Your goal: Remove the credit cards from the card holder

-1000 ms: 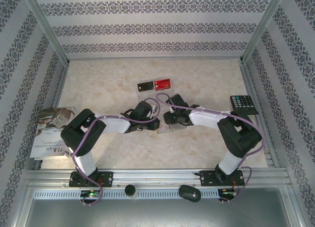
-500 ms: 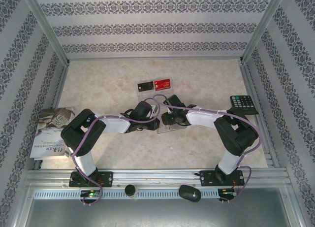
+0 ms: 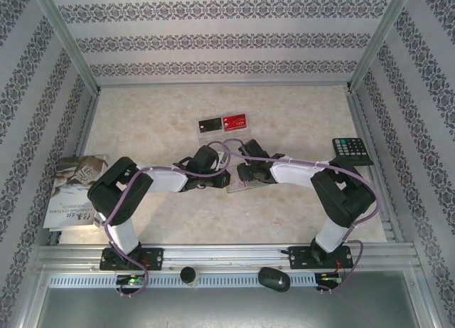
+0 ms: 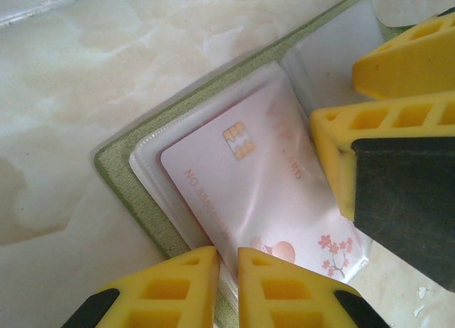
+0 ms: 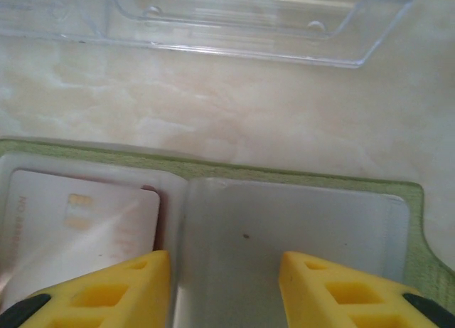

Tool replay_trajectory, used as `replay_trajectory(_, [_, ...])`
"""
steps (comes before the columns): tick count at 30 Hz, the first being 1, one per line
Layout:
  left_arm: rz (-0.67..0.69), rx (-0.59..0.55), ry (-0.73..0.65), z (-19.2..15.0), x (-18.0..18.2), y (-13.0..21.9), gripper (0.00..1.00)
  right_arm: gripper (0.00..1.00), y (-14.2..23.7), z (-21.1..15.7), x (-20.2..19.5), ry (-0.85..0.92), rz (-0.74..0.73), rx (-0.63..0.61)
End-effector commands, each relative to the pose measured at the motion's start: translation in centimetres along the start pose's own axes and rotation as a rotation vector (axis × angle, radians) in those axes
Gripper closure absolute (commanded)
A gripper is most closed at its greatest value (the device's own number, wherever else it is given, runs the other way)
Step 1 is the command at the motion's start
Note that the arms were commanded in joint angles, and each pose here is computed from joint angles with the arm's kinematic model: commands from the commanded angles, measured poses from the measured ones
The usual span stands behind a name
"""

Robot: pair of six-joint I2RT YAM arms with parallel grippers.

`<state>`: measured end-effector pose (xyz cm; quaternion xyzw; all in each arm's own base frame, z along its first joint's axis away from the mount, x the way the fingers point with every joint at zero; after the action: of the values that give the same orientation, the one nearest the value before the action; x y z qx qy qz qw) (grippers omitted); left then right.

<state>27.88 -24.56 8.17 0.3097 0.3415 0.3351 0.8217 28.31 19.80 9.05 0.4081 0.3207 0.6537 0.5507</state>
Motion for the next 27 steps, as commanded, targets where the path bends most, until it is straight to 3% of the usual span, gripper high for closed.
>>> replay_trajectory(1, [0.068, 0.180, 0.038, -4.5, 2.0, -0.8, 0.85, 0.54, 0.3, -1.0, -2.7, -0.007, -0.142, 0.025])
replay_trajectory(6, [0.065, 0.173, 0.037, -4.4, 2.0, -0.7, 0.85, 0.54, 2.3, 0.1, -2.5, -0.030, -0.116, -0.039])
replay_trajectory(10, [0.066, 0.175, 0.035, -4.4, 2.1, -0.8, 0.85, 0.60, 5.2, 0.6, -1.4, -0.055, 0.063, -0.112])
replay_trajectory(14, [0.060, 0.174, 0.043, -4.6, 2.2, -0.9, 0.85, 0.79, 5.5, -0.2, 0.4, -0.091, 0.305, 0.013])
replay_trajectory(17, [0.061, 0.179, 0.046, -4.7, 2.2, -1.0, 0.85, 0.84, 4.2, -1.0, 1.0, -0.150, 0.402, 0.110])
replay_trajectory(27, [0.076, 0.209, 0.051, -5.8, 2.7, -1.1, 0.87, 0.88, 1.3, -0.5, -0.3, -0.265, 0.419, 0.186])
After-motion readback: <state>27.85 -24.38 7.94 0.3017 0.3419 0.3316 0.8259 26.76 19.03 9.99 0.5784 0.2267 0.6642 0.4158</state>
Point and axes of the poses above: each hand's point on the last joint's axis, 136 mm out from that joint toward the fingers, its own y axis back along the fingers, its own x axis along the line the jaws close on, z = x × y, the point moved 8 cm from there along y, back along the fingers, and after that the axes turned 15 degrees about -y, right-handed, at the moved point
